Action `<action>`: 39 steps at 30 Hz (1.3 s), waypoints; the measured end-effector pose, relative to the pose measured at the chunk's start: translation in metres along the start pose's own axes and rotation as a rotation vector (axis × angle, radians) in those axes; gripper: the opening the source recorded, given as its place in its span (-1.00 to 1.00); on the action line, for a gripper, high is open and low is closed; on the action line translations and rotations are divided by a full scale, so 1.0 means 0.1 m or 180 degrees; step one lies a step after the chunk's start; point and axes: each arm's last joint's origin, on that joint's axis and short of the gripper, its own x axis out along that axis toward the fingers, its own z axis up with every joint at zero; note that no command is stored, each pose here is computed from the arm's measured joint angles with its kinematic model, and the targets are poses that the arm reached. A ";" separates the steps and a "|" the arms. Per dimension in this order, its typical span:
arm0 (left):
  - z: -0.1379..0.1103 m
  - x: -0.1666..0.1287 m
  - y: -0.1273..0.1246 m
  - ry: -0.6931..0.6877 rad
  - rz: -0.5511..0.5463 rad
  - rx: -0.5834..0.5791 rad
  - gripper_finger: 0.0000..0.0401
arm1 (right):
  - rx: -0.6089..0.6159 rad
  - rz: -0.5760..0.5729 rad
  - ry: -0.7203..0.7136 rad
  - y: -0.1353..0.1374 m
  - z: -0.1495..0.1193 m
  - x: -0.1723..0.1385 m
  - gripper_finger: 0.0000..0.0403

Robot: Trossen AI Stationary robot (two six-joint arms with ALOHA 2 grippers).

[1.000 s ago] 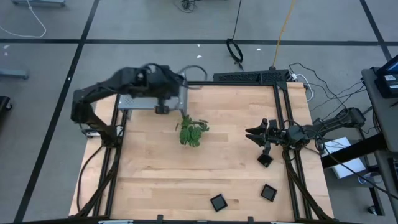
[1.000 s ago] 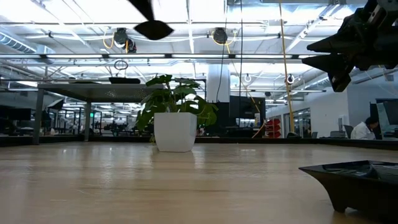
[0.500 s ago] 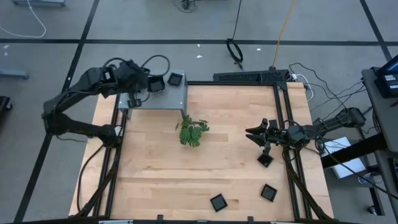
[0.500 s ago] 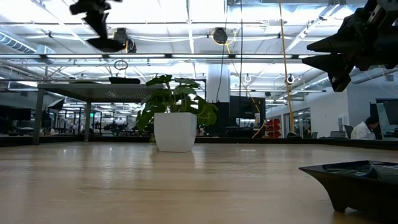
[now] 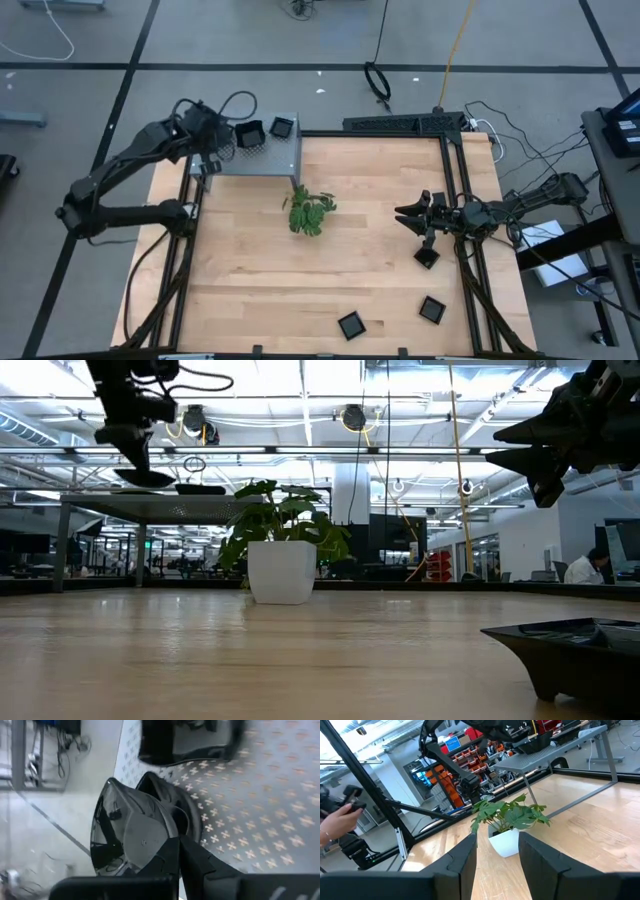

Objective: Pick & Place Mini shaped plates
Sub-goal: Stack the leaf shaped plate on top of the leaf shaped plate on the shelf, then move the square plate to the center of the table

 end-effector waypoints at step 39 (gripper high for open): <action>0.11 -0.39 0.11 -0.1671 0.0491 -0.0596 0.05 | 0.0000 0.0000 0.0000 0.00 0.00 0.00 -0.34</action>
